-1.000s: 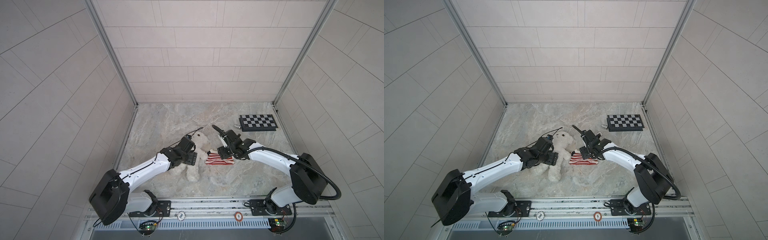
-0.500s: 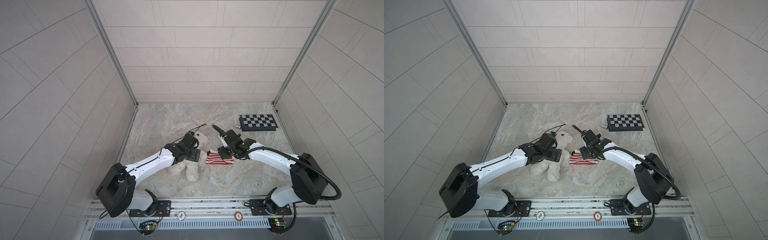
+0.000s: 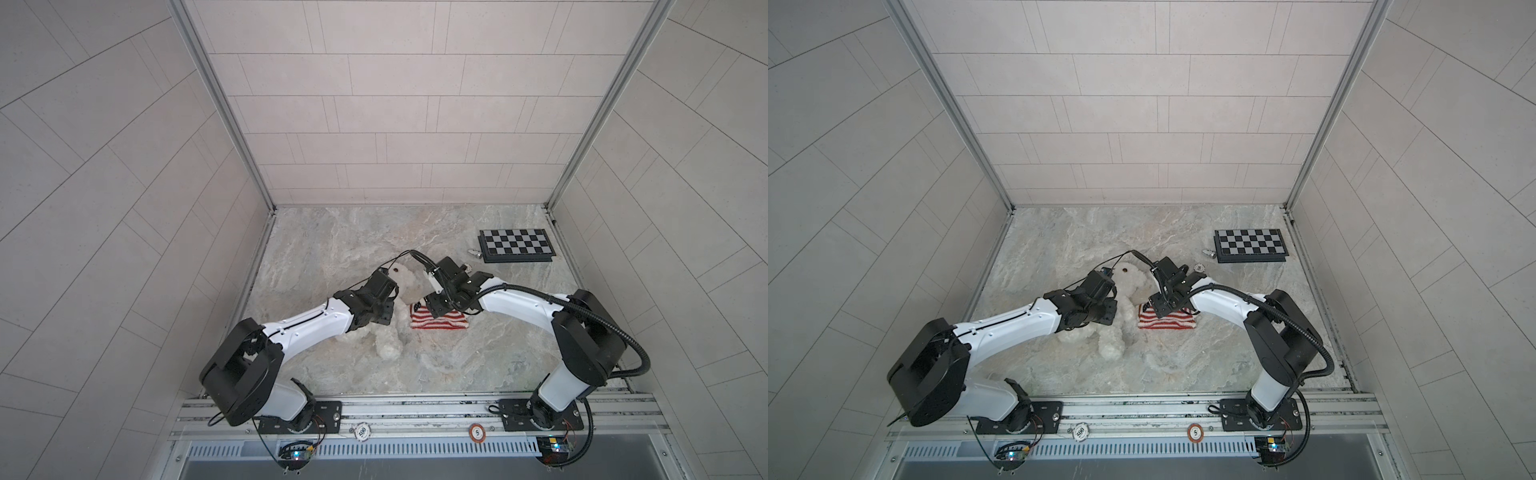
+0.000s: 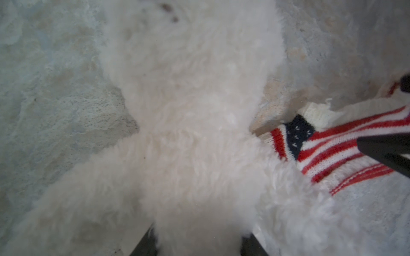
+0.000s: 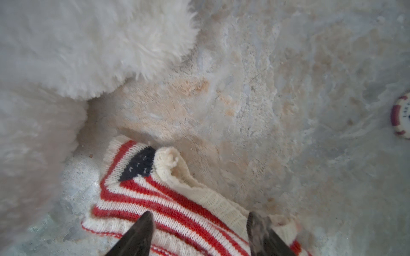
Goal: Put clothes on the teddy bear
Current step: 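Grasp the bear with the left gripper while the right gripper pinches the sweater's neck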
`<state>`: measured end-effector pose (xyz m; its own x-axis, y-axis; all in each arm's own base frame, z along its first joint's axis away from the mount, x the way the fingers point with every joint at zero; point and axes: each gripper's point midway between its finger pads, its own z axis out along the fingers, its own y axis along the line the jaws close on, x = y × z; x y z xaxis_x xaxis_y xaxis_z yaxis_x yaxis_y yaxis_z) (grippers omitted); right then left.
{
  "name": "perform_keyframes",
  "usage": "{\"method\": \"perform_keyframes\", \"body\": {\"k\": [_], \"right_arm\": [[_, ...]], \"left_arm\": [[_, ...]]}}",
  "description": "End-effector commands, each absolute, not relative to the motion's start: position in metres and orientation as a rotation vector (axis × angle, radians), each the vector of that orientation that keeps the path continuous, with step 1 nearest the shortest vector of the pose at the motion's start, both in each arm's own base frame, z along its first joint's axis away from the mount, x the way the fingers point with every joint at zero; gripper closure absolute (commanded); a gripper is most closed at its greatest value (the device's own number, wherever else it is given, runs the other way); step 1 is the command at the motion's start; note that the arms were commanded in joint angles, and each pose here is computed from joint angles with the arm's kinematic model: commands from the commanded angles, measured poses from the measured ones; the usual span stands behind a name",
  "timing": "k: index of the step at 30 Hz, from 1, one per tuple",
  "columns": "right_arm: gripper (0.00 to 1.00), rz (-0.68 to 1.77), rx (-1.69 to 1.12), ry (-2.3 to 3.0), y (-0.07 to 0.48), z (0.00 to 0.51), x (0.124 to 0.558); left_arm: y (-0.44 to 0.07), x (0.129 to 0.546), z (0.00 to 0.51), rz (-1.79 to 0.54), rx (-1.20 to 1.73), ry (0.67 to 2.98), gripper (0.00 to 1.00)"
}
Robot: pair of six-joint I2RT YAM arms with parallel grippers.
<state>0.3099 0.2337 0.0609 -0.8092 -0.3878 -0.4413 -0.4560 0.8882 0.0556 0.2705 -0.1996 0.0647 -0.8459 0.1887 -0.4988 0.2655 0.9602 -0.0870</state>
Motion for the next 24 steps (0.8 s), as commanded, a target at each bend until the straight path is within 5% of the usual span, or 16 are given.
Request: {"method": "perform_keyframes", "body": {"k": [1,7,18,24], "right_arm": [[0.30,0.232,-0.657,2.619,0.245,0.061,0.315],[0.37,0.285,-0.683,2.635,0.263,0.046,0.321],[0.91,0.250,-0.579,2.630,0.259,0.038,0.338],[0.92,0.211,-0.385,2.620,0.232,0.040,0.362]], "left_arm": [[-0.195,0.267,0.061,-0.218,0.303,2.611,0.64],[-0.182,0.273,0.071,-0.258,0.231,2.571,0.79],[-0.162,0.277,0.100,-0.257,0.179,2.485,0.88],[-0.162,0.274,0.111,-0.268,0.212,2.453,0.93]]}}
